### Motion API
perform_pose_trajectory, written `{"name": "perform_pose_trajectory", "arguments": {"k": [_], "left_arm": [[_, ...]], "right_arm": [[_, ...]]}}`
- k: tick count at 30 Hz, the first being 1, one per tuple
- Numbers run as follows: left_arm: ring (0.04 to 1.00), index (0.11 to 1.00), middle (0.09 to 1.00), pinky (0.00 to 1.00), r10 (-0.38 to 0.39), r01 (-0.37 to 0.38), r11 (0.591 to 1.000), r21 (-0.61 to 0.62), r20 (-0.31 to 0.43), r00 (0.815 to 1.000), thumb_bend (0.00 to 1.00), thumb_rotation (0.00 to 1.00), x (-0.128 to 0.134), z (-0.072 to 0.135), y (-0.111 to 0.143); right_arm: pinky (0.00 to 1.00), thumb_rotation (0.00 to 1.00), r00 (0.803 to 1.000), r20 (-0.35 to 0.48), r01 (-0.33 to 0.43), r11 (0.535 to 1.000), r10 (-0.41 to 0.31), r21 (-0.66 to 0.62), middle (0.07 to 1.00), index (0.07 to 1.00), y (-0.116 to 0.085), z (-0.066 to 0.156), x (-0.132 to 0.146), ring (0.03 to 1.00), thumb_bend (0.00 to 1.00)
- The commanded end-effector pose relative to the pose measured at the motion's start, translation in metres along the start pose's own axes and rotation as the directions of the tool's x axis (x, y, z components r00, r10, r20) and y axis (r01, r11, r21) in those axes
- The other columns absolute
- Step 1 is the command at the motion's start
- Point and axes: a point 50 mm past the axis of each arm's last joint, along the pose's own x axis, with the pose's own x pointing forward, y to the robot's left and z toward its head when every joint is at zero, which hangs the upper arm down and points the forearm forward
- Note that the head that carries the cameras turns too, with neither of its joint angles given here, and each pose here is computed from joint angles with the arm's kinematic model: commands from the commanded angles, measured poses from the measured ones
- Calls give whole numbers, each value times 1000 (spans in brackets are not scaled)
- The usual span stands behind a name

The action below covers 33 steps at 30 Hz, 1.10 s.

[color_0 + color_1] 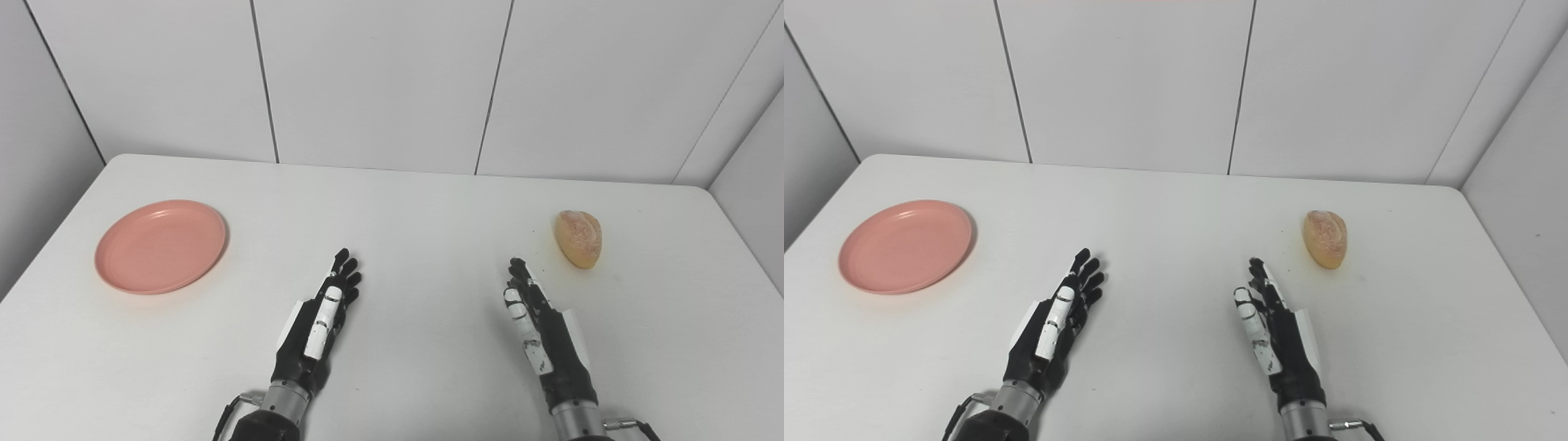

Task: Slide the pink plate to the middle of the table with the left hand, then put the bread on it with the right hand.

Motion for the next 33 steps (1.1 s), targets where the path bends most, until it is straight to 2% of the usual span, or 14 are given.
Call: {"name": "perform_pose_trajectory", "arguments": {"k": [1,33], "left_arm": [[986,993,1000,1000,-7,7,1000,-2,22,1000,389,1000,2,2,-7],[986,992,1000,1000,-9,9,1000,1,18,1000,383,1000,2,-1,-10]], "right_arm": [[860,1000,996,83,18,1000,-18,1,935,927,-2,14,1,926,331],[865,1000,997,81,13,1000,-13,-1,938,932,-4,9,-1,929,339]]}}
